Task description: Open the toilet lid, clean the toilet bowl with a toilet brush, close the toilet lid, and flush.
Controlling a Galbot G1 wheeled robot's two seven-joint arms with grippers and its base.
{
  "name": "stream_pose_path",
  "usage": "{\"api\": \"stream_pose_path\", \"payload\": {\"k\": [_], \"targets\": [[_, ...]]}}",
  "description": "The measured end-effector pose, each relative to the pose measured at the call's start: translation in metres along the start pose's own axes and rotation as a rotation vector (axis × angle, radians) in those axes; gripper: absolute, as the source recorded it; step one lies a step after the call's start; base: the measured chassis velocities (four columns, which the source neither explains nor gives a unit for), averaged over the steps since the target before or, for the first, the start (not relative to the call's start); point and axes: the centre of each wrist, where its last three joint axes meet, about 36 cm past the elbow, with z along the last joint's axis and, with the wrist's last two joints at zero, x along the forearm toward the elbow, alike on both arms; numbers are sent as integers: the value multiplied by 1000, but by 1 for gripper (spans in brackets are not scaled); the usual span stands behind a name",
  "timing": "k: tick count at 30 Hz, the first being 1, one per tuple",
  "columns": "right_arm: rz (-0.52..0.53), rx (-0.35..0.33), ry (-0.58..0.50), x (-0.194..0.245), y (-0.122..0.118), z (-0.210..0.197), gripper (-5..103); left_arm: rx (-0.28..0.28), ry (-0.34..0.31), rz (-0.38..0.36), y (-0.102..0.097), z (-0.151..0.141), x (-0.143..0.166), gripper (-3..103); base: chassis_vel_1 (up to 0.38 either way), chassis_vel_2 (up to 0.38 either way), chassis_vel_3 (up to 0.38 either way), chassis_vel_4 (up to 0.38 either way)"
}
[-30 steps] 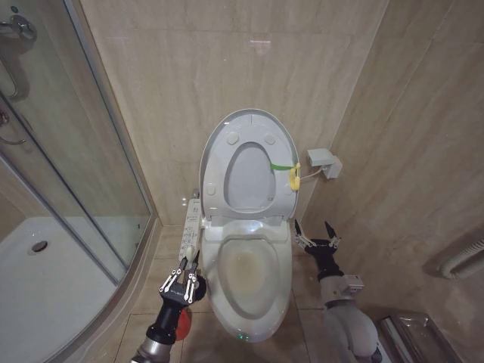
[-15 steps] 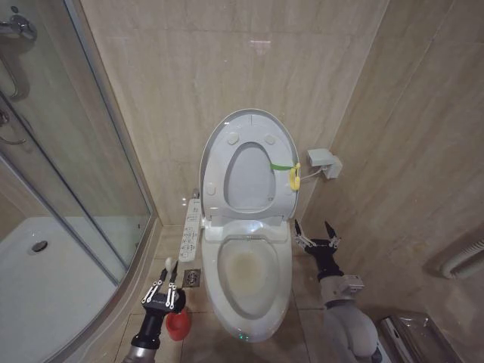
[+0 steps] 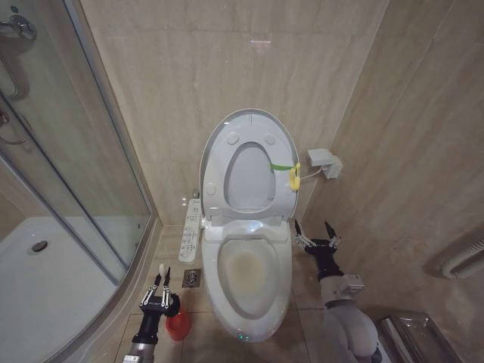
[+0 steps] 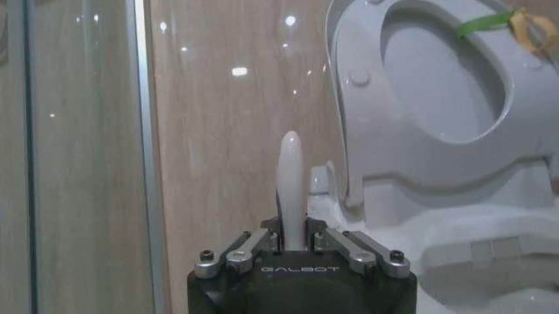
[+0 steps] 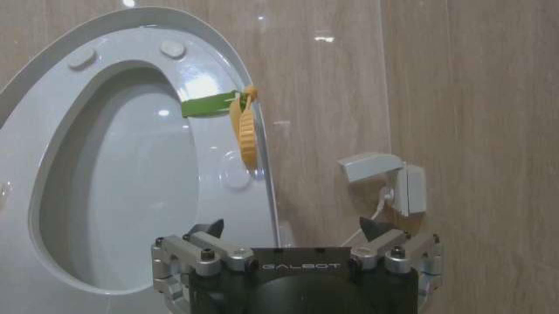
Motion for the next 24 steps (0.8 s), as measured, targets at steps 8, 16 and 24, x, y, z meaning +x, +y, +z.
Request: {"api": "stream_pose_path", "payload": {"k": [8, 16, 24], "targets": [[0, 0, 0, 0, 0, 0, 100, 29, 79, -8, -5, 34, 16, 18, 0, 0, 0, 0], [0, 0, 0, 0, 0, 0, 100, 44, 97, 4, -4, 44, 10, 18, 0, 0, 0, 0], [0, 0, 0, 0, 0, 0, 100, 46, 123, 15, -2, 55, 6, 18, 0, 0, 0, 0]]}}
